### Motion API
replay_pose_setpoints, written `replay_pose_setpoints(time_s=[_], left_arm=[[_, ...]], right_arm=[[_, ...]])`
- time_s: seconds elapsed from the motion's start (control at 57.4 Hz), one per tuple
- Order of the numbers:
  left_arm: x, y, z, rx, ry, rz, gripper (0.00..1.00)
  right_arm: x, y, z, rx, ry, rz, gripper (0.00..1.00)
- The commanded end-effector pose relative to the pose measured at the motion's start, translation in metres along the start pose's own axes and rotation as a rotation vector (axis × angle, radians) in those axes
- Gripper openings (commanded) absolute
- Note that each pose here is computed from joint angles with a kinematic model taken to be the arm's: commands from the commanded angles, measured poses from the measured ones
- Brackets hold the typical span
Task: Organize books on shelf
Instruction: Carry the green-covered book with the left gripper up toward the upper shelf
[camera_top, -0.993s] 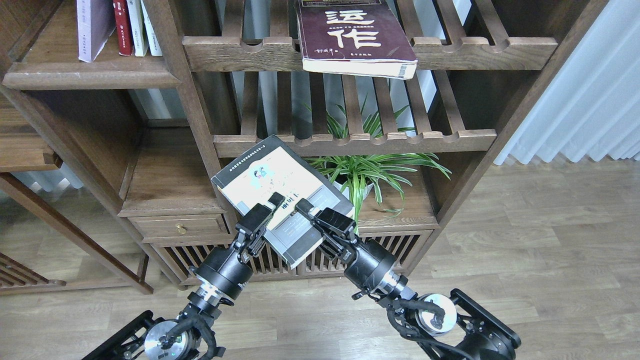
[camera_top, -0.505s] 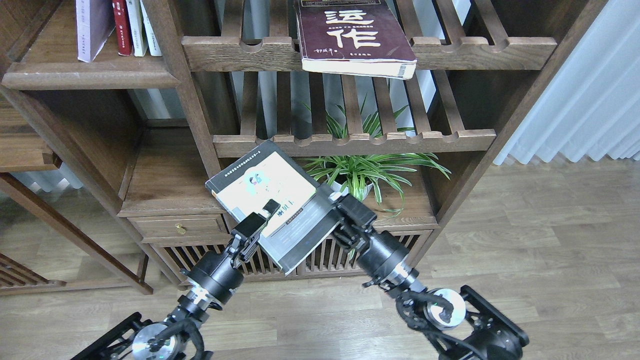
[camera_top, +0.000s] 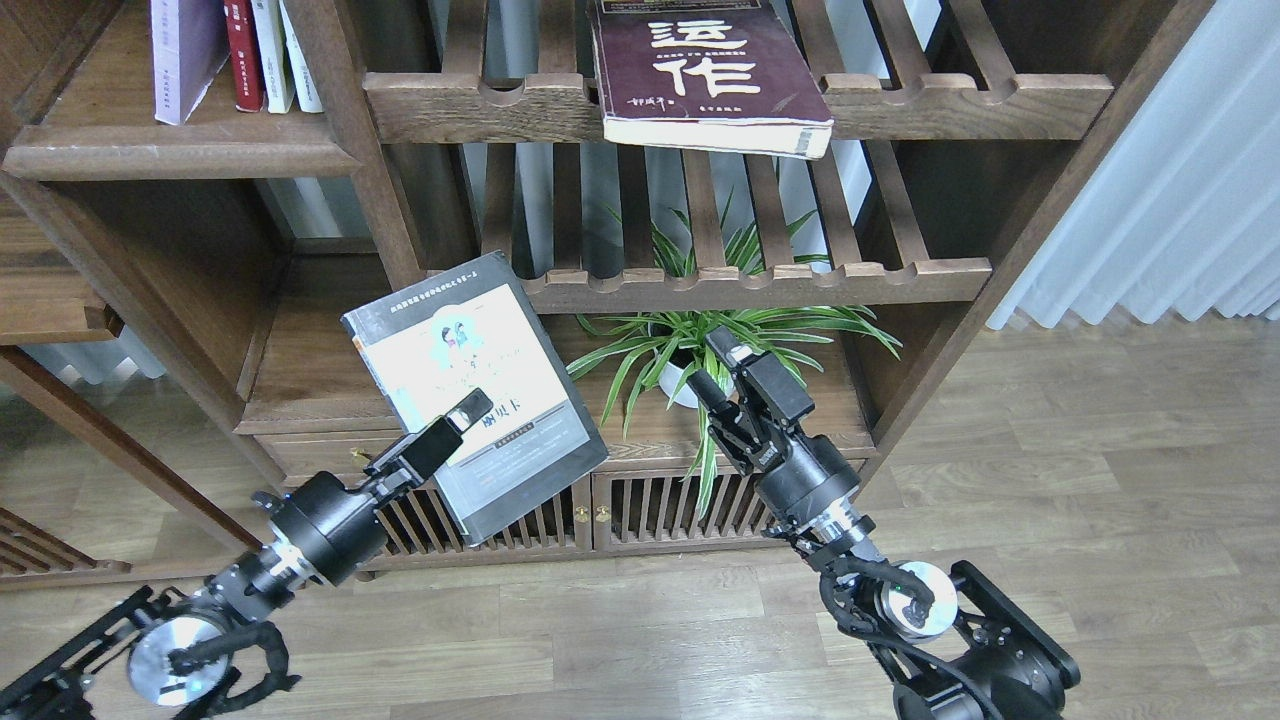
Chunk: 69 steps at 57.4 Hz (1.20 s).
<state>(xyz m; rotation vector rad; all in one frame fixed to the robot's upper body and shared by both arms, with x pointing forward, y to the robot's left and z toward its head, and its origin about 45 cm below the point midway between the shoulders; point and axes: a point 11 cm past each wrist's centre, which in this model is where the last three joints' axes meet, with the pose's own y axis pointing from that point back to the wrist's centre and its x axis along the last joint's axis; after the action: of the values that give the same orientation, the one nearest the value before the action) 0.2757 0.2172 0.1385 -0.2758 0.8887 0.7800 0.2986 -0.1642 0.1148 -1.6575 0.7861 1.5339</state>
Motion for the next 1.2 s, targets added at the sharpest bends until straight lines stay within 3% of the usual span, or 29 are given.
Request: replay_pose_setpoints(time_s=[0.0, 0.331, 0.714, 1.185], left_arm=[[0.006, 0.006, 0.021, 0.029, -0.039, 0.024, 0.00], [0.014, 0.031, 0.098, -0.168, -0.093, 0.074, 0.00], [0.014, 0.048, 0.138, -0.304, -0.112, 0.088, 0.00], [-0.005, 0.043, 0.173, -0.391, -0.135, 0.024, 0.00]], right_arm=[[0.000, 0.000, 0.000, -0.002, 0.001, -0.001, 0.88], [0.003, 0.001, 0.003, -0.014, 0.004, 0.010, 0.88], [0.003, -0.001, 0.008, -0.038, 0.031, 0.013, 0.88], [0.004, 0.000, 0.007, -0.041, 0.038, 0.018, 0.88]])
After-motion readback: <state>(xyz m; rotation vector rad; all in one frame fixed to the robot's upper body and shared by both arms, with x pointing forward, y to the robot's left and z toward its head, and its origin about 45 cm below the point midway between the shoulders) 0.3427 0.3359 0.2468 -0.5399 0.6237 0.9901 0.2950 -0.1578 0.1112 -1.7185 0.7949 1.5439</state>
